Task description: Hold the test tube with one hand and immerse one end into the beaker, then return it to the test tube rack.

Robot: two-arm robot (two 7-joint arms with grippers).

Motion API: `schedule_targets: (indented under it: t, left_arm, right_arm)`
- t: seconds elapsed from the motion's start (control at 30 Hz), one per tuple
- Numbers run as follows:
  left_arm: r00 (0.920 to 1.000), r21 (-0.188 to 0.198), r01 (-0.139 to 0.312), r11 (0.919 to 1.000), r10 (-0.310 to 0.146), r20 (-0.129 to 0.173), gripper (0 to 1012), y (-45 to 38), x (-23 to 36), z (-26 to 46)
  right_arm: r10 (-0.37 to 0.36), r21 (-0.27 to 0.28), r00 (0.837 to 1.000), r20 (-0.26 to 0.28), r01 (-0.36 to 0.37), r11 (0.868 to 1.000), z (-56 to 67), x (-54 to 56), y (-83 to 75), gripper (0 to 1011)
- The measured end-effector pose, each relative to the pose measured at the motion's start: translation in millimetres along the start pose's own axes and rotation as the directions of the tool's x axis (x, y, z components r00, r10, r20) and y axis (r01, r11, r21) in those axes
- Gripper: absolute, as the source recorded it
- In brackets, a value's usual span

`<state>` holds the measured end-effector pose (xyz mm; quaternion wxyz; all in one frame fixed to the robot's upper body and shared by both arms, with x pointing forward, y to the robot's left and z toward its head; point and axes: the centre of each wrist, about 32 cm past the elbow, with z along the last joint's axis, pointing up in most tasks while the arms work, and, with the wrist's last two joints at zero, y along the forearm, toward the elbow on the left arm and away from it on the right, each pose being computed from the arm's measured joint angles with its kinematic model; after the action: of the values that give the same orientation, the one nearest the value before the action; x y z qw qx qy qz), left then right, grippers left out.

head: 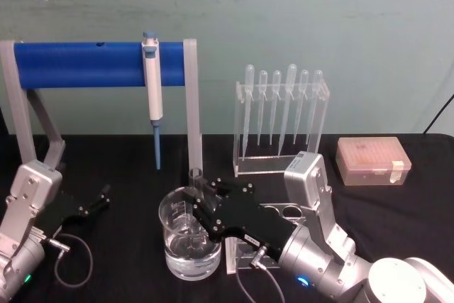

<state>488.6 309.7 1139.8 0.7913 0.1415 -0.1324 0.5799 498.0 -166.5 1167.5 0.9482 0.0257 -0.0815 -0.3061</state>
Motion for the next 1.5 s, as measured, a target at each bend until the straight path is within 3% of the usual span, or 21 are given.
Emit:
schedule_targets:
  t: [1.5]
  left_arm:
    - [1.0,0.0,0.0,1.0,0.0,0.0,1000,0.0,0.0,0.0]
  right_arm:
    - [0.0,0.0,1.0,0.0,0.0,1.0,0.0,0.0,0.0,226]
